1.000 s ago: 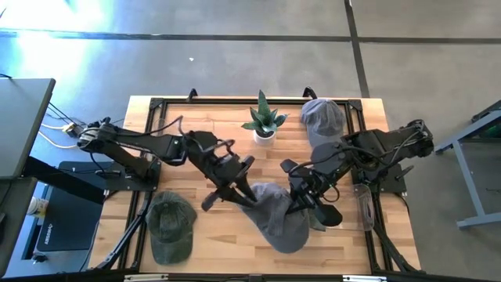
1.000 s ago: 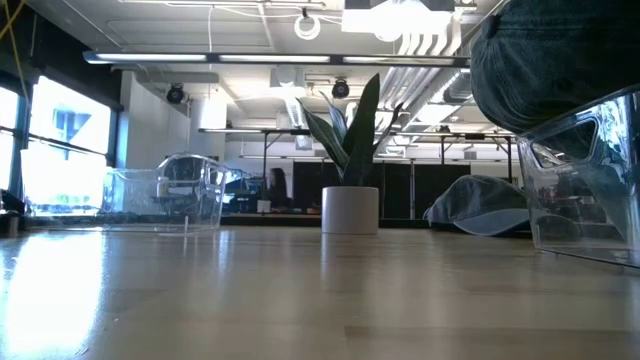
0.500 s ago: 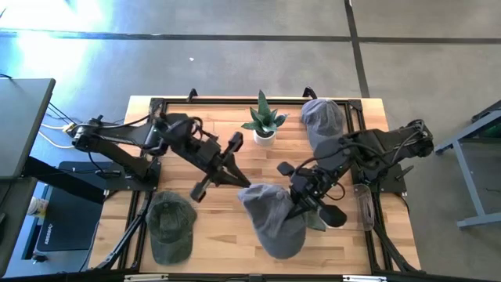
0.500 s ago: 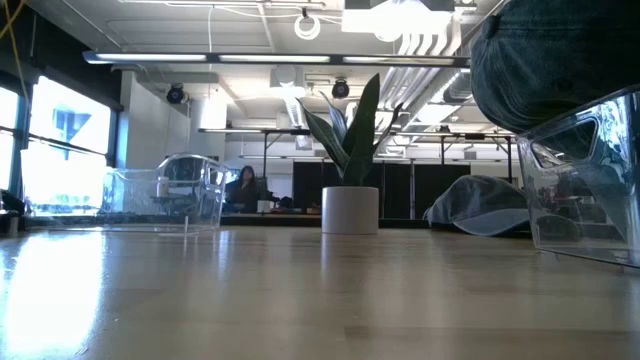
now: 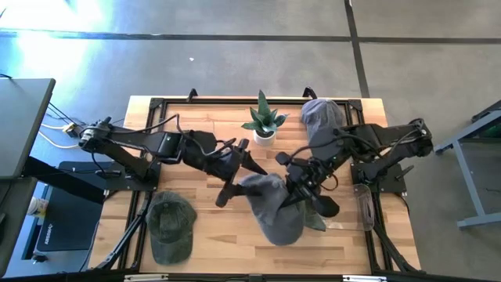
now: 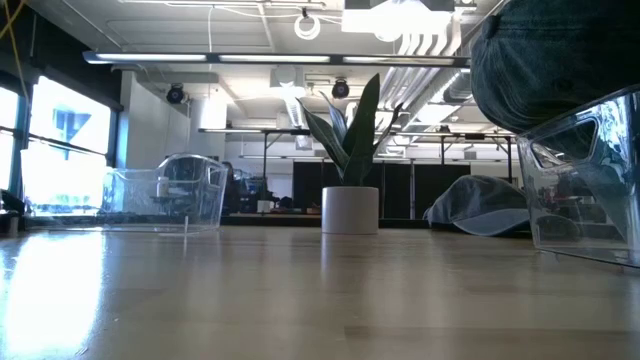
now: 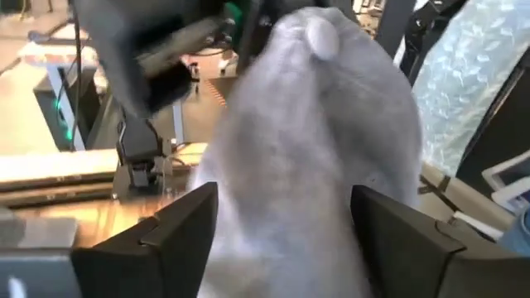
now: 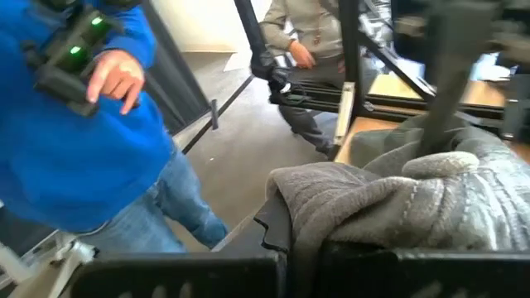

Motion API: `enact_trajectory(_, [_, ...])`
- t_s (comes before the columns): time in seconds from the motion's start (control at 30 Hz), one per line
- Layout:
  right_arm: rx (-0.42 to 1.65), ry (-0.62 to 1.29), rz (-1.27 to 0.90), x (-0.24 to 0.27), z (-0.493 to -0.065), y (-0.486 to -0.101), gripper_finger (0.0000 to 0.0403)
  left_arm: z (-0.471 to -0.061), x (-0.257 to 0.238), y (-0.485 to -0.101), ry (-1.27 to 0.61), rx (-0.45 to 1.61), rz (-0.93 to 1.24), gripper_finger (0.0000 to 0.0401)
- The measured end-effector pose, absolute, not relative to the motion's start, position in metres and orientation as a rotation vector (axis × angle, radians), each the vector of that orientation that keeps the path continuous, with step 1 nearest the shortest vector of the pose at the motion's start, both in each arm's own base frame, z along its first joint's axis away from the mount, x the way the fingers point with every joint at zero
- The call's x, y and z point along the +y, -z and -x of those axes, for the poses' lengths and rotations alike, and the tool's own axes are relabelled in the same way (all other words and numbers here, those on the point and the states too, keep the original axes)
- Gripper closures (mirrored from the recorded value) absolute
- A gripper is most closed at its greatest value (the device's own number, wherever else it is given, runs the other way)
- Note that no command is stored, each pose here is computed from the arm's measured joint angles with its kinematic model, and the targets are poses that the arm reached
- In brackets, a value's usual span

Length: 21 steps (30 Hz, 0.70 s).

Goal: Pick & Place hat
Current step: Put the left gray cap into the left transparent bin

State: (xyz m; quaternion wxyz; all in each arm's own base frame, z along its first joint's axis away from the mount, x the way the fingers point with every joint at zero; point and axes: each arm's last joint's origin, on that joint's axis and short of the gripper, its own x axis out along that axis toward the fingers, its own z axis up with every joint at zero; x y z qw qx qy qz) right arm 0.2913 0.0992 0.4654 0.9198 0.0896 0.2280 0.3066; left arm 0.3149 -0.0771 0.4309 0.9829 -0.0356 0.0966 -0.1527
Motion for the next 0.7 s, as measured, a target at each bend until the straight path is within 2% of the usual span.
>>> enact_trajectory(0.13, [0.491,-0.590,-0.187,0.092,-0.293,-0.463,0.0401,-0.313,-0.078,-0.427,0.285,0.242,0.102,0.0129])
enact_trajectory(0.23, [0.500,-0.583,-0.188,0.091,-0.293,-0.462,0.0399,-0.313,-0.077,-0.425,0.281,0.274,0.140,0.0163])
enact_trajectory(0.33, [0.508,-0.585,-0.189,0.091,-0.292,-0.462,0.0401,-0.312,-0.078,-0.425,0.331,0.274,0.126,0.0228])
enact_trajectory(0.5, [0.559,-0.600,-0.219,0.095,-0.289,-0.458,0.0398,-0.309,-0.083,-0.426,0.539,0.255,0.043,0.0376])
enact_trajectory(0.53, [0.573,-0.613,-0.228,0.096,-0.288,-0.458,0.0398,-0.306,-0.084,-0.428,0.581,0.247,0.036,0.0387])
enact_trajectory(0.7, [0.583,-0.759,-0.305,0.104,-0.285,-0.461,0.0399,-0.286,-0.085,-0.455,0.817,0.062,-0.006,0.0384])
